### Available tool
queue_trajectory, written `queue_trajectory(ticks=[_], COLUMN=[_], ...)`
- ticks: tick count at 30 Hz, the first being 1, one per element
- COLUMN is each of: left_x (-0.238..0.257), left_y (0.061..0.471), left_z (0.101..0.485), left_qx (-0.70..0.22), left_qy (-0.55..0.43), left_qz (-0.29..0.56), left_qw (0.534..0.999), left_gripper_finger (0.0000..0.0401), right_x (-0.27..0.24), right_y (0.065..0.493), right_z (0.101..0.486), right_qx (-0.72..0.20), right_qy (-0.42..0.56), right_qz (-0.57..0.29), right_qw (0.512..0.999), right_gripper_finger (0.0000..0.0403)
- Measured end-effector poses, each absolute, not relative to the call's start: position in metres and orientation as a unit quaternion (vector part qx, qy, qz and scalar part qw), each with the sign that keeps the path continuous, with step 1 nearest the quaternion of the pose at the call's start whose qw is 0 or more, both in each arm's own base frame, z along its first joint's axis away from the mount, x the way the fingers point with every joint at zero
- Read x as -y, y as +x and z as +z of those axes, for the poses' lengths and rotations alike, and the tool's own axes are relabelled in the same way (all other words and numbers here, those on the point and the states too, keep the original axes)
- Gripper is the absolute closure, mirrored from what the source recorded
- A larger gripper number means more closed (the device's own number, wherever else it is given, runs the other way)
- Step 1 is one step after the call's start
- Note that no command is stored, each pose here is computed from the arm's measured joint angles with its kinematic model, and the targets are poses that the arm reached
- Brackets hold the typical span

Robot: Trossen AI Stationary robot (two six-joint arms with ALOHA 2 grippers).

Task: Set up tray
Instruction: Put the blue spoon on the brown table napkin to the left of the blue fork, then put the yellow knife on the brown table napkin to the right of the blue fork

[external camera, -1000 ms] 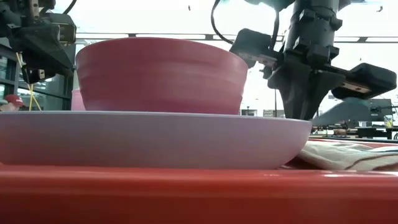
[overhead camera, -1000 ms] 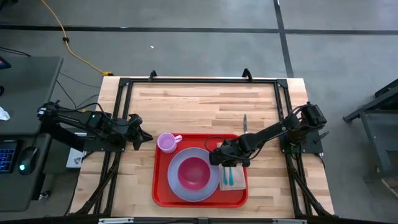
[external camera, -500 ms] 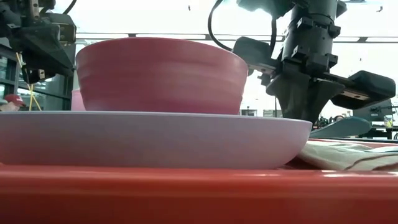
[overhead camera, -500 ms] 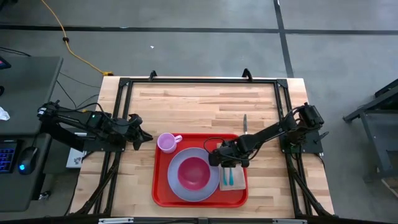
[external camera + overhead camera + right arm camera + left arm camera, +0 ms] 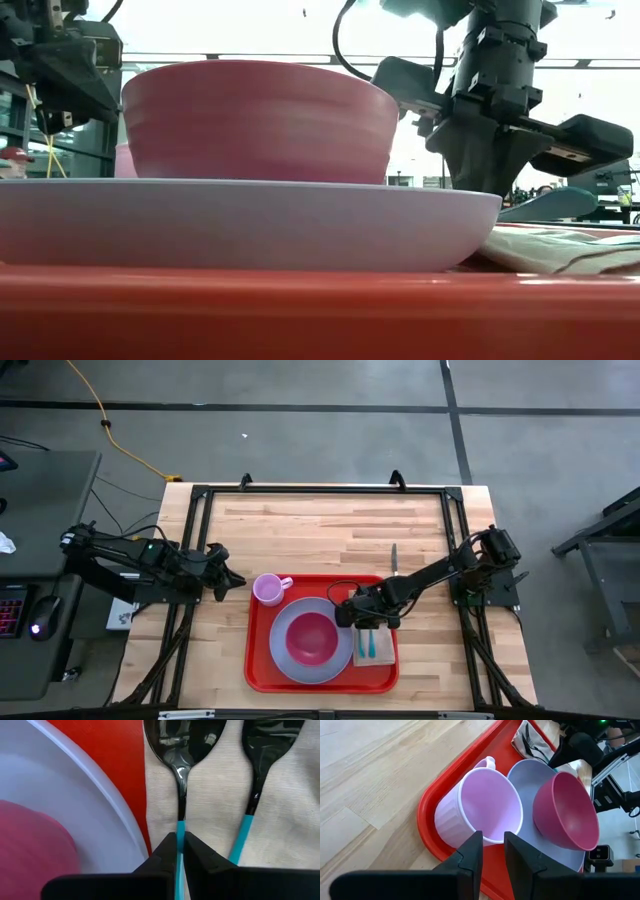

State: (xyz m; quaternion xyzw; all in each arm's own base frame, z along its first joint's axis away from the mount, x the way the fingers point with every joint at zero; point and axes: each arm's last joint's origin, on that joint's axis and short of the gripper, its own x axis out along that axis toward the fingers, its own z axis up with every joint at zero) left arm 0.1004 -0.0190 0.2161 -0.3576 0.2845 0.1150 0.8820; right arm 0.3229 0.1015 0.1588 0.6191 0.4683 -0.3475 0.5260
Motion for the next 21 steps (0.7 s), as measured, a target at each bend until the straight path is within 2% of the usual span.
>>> queue_trajectory(ticks=[12, 21], left_x=[0.019, 0.019], left_y=[0.1004, 0.1003], left_z=[0.216, 0.216], left_qx=[-0.285, -0.285], left_qy=[-0.357, -0.357], left_qz=[0.115, 0.115], left_qw=[0.882, 0.882], left_gripper_finger=[0.029, 0.029], right_x=[-0.0982, -0.0942], right_y=[0.324, 0.3245], right_z=[0.159, 0.1631], right_qx=[-0.466, -0.481], right_qy=[0.622, 0.629], right_qz=[-0.348, -0.33], right_qw=[0.523, 0.513], right_gripper_finger=[0.0339, 0.0342])
